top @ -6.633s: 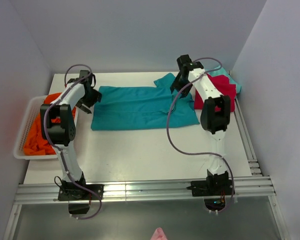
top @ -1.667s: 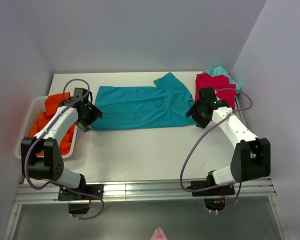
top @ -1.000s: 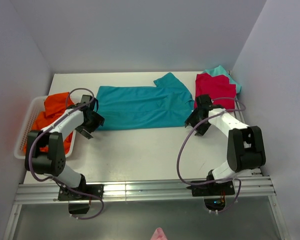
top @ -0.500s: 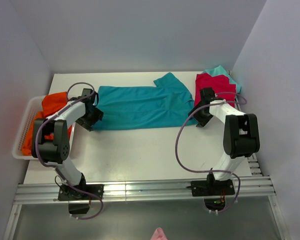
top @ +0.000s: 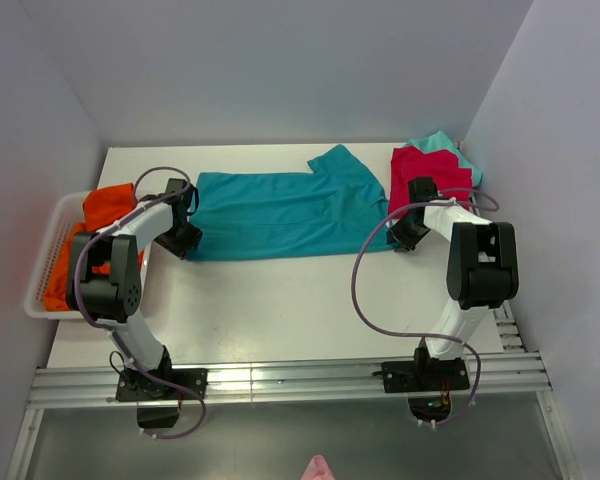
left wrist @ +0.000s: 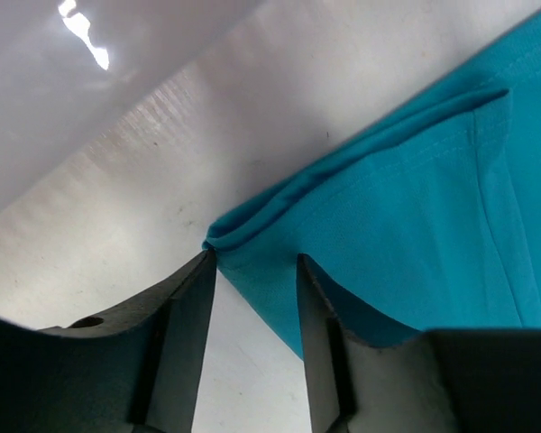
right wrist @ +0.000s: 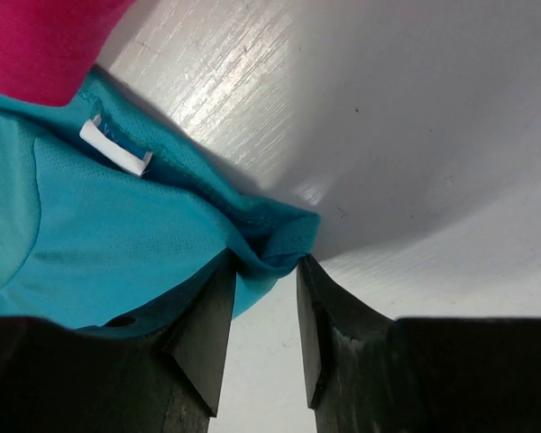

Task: Fold and stack the t-shirts
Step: Fold the tshirt

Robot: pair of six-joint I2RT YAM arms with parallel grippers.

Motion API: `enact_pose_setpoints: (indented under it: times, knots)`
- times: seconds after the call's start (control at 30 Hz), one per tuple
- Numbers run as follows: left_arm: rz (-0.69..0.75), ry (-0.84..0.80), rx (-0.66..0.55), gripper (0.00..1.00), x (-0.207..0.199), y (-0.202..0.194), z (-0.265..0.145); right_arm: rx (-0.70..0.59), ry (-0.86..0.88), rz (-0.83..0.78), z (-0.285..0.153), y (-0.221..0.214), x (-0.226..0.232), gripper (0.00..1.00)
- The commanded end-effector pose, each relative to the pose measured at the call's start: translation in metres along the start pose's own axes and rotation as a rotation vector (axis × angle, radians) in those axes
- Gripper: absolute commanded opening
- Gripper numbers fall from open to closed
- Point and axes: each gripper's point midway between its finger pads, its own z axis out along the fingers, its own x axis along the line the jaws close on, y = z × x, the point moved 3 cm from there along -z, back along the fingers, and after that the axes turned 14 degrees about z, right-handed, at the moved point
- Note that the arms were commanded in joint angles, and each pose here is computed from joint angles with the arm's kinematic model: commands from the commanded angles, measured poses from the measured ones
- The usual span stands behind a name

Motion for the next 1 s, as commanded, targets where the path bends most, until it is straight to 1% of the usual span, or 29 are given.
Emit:
enact_pose_setpoints:
  times: [0.0,0.17,0.23,0.27,0.3,0.37,0.4,0.43,0.5,0.57,0.8,0.93,0.97]
  knots:
    - [-0.024,0.049,0.08,0.46,0.012,-0.012,0.026,-0.024,-0.008,-0.005,0.007,0.008,0.001,0.38]
    - [-0.021,0.057,0.08,0.42,0.013,-0.013,0.027,-0.021,-0.015,-0.009,0.014,0.01,0.001,0.32]
    - [-0.017,0.06,0.079,0.35,0.012,-0.012,0.027,-0.022,-0.014,-0.013,0.015,0.012,0.004,0.24]
    - [-0.015,0.062,0.081,0.31,0.013,-0.012,0.027,-0.019,-0.018,-0.013,0.017,0.012,0.003,0.19]
    - [-0.013,0.064,0.083,0.21,0.013,-0.012,0.028,-0.021,-0.017,-0.013,0.017,0.013,0.004,0.16]
    - [-0.011,0.067,0.087,0.11,0.012,-0.013,0.029,-0.005,-0.006,-0.013,0.015,0.012,0.007,0.13]
    - [-0.008,0.067,0.09,0.03,0.013,-0.013,0.029,-0.006,-0.007,-0.013,0.014,0.012,0.006,0.11]
    - [-0.009,0.064,0.09,0.0,0.013,-0.014,0.029,-0.007,-0.004,-0.014,0.013,0.012,0.007,0.1]
    - [-0.012,0.063,0.089,0.0,0.013,-0.014,0.028,-0.01,-0.013,-0.014,0.011,0.012,0.004,0.04]
    - [-0.014,0.06,0.081,0.0,0.014,-0.013,0.025,-0.016,-0.013,-0.008,0.006,0.013,0.003,0.0]
    - [-0.022,0.058,0.07,0.0,0.024,-0.016,0.012,-0.063,-0.053,0.034,-0.02,0.009,-0.02,0.0]
    - [-0.024,0.053,0.071,0.0,0.03,-0.023,0.004,-0.082,-0.016,0.056,-0.04,0.003,-0.029,0.0]
    - [-0.022,0.054,0.07,0.0,0.031,-0.025,0.003,-0.076,-0.034,0.053,-0.04,-0.001,-0.037,0.0]
